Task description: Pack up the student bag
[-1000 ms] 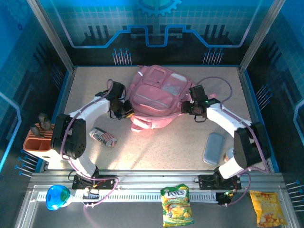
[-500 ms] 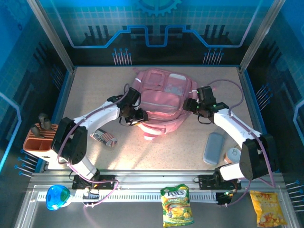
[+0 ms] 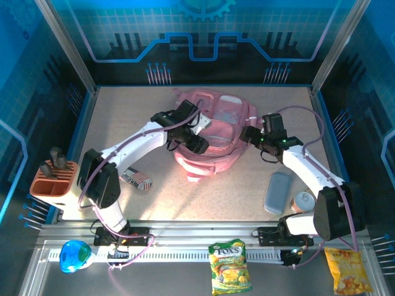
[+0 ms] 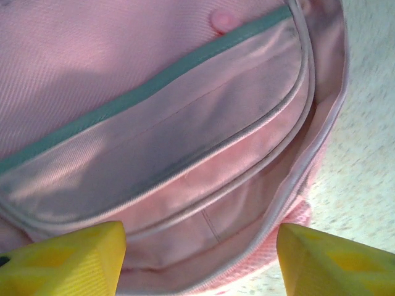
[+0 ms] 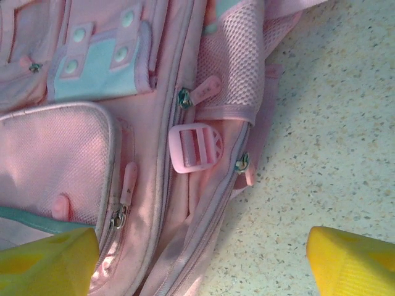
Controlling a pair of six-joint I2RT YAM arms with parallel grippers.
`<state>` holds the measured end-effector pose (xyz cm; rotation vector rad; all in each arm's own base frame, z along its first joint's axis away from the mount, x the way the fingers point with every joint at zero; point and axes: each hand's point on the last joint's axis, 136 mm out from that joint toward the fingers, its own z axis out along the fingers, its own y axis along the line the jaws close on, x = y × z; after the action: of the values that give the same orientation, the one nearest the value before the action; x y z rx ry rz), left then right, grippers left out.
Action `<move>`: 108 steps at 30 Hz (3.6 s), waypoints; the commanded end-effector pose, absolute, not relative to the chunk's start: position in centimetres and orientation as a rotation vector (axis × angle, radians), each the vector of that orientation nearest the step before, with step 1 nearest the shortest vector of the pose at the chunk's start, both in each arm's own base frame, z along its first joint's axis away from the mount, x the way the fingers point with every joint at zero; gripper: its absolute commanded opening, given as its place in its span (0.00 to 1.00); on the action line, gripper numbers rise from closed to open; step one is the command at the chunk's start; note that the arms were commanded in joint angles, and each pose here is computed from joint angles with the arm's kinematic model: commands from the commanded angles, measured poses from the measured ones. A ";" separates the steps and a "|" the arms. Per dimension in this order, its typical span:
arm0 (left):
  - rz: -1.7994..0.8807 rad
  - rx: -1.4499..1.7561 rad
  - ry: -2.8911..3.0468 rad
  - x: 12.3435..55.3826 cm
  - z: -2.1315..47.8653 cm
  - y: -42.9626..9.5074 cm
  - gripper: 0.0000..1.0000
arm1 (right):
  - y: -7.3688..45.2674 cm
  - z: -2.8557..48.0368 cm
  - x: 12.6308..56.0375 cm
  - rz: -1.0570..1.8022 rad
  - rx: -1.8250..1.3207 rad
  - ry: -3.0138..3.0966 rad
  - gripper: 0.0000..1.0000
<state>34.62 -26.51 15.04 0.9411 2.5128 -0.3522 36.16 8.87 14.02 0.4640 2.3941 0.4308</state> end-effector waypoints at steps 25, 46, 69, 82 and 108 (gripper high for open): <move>-0.052 1.280 2.183 40.6 13.7 -28.5 0.15 | 10.1 14.0 36.2 0.702 0.389 2.372 0.85; -0.546 0.835 2.042 40.8 21.1 -24.4 0.04 | 16.4 13.2 47.6 1.075 0.303 2.333 0.80; -0.554 0.831 2.071 40.5 20.2 -23.0 0.03 | 16.3 15.4 46.3 1.257 0.155 2.197 0.68; -0.599 0.844 2.059 40.1 20.4 -23.5 0.03 | 16.1 14.6 46.1 1.249 0.140 2.209 0.38; -0.633 0.798 2.081 40.4 20.5 -23.5 0.02 | 15.8 16.5 44.1 0.988 -0.102 2.290 0.00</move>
<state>39.70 -22.83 16.22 0.8468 2.1991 -0.5588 45.18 15.13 13.67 0.0397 2.3144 1.0471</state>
